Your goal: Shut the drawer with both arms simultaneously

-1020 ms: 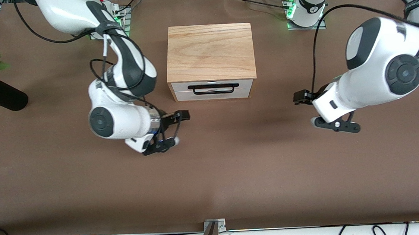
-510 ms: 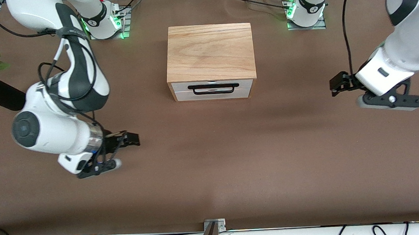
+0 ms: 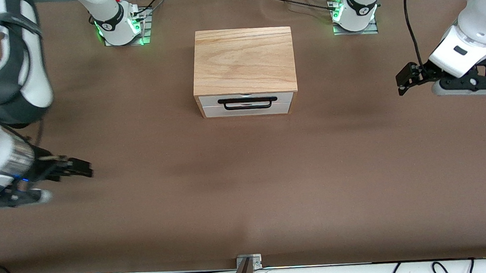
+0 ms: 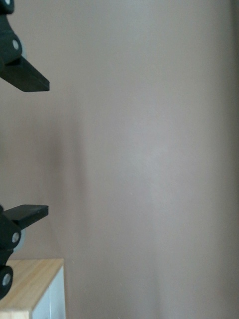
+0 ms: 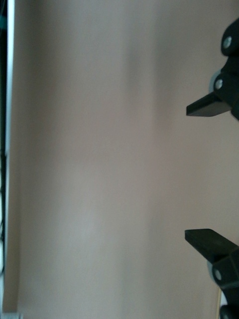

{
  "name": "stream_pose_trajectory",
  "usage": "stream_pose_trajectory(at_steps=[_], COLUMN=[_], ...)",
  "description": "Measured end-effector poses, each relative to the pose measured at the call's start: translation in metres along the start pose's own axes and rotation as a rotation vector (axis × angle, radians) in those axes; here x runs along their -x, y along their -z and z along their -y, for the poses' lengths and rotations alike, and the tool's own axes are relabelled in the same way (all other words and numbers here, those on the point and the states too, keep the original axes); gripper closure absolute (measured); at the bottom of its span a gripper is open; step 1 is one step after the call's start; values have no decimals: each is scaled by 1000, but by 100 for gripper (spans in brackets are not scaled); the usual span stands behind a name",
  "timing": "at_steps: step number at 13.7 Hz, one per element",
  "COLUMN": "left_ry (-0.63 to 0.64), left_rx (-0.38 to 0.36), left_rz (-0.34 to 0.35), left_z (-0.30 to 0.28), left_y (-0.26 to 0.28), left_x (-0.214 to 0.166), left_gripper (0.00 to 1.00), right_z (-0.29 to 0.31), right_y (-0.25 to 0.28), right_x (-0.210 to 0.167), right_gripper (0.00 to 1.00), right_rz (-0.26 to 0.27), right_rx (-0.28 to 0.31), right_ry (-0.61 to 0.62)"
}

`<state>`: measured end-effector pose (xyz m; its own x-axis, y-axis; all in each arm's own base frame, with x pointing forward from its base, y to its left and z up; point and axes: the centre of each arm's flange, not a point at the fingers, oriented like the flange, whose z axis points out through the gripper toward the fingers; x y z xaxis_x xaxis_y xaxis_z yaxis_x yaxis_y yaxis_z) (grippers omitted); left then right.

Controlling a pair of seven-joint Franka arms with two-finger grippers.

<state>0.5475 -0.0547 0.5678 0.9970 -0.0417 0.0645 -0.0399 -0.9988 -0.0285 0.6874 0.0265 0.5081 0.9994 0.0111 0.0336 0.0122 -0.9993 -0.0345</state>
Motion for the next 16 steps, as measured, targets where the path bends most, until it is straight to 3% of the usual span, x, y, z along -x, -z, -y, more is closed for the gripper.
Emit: stream_pose_trajectory(at_steps=[3, 5, 9, 16], left_ry=[11, 7, 2, 11], left_rx=[-3, -3, -4, -3], left_rz=[-6, -4, 11, 51], left_z=[12, 10, 9, 14], left_y=[3, 3, 1, 4], left_x=[13, 15, 16, -9], left_gripper=[0, 0, 0, 0], right_z=[-30, -27, -21, -3], right_y=[13, 28, 68, 73], right_x=[37, 49, 65, 82], right_gripper=[0, 0, 0, 0], right_rz=[27, 9, -53, -48], right_rx=[59, 81, 78, 61], right_ry=[6, 37, 52, 78])
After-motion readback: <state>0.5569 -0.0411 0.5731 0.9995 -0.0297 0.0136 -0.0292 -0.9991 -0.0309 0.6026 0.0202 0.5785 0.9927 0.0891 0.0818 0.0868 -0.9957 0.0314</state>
